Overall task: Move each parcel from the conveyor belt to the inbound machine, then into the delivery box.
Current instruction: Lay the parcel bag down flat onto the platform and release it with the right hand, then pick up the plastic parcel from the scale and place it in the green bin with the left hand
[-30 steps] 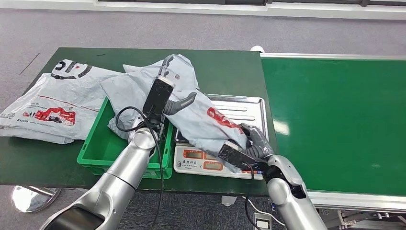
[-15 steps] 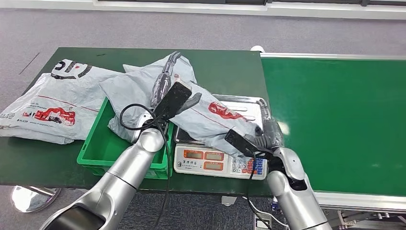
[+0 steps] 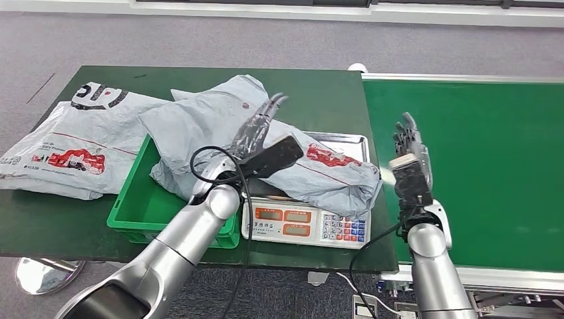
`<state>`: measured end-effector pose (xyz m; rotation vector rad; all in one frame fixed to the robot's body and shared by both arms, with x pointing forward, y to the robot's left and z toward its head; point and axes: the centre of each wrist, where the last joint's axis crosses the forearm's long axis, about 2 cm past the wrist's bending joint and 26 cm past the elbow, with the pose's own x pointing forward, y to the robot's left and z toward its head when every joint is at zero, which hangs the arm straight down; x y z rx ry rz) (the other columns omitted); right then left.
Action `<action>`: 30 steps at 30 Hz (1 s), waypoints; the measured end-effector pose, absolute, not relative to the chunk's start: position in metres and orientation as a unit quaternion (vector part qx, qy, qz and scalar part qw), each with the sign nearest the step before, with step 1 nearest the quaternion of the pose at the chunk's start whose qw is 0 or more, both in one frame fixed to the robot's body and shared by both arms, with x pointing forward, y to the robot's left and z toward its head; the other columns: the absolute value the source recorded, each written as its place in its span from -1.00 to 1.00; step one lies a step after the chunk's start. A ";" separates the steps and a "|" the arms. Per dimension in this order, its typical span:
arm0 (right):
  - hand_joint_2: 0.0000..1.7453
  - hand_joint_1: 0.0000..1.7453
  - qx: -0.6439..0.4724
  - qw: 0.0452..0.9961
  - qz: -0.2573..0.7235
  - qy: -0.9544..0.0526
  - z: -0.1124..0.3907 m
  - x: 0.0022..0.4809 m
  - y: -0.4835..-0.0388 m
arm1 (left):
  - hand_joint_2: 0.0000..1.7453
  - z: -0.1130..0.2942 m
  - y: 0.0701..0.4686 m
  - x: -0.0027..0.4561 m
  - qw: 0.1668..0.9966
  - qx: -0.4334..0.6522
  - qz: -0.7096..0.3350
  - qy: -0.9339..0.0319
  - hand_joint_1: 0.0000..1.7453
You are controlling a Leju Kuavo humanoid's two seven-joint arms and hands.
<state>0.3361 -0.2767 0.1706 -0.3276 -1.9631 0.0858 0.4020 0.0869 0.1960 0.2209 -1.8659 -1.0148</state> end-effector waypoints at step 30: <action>-1.00 -1.00 -0.094 0.609 -0.124 -0.778 0.125 0.357 -0.374 | 1.00 0.147 0.041 0.363 0.389 0.217 -0.654 -0.611 -0.34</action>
